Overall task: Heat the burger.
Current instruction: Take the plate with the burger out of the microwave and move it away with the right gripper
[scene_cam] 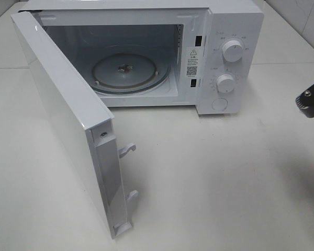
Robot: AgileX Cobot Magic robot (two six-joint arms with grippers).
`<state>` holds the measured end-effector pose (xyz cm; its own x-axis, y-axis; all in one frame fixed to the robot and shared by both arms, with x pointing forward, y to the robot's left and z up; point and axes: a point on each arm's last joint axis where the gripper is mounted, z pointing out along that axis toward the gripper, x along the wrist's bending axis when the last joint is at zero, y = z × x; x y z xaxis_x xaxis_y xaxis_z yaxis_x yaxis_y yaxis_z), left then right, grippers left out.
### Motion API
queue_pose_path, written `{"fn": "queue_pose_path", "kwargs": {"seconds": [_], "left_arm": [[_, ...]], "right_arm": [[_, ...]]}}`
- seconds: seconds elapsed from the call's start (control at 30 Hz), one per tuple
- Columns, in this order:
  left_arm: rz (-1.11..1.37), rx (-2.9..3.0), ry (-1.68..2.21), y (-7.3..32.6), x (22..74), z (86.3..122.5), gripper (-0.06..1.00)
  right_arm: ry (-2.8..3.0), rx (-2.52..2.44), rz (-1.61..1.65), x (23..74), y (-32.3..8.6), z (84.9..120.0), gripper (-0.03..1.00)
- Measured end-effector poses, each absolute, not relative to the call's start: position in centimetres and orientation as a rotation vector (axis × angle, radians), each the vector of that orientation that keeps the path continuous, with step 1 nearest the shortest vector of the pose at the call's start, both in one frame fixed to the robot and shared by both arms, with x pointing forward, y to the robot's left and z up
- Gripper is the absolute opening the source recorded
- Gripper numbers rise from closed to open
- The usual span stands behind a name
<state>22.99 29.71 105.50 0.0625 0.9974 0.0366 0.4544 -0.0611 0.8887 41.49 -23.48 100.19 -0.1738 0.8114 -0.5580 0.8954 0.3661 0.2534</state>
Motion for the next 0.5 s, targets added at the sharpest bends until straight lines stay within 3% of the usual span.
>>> {"fn": "queue_pose_path", "kwargs": {"seconds": [0.5], "left_arm": [[0.945,1.614,1.482,29.7,23.0,105.5,0.98]], "right_arm": [[1.958,1.617,-0.217,43.8,-22.6,96.6,0.08]]}}
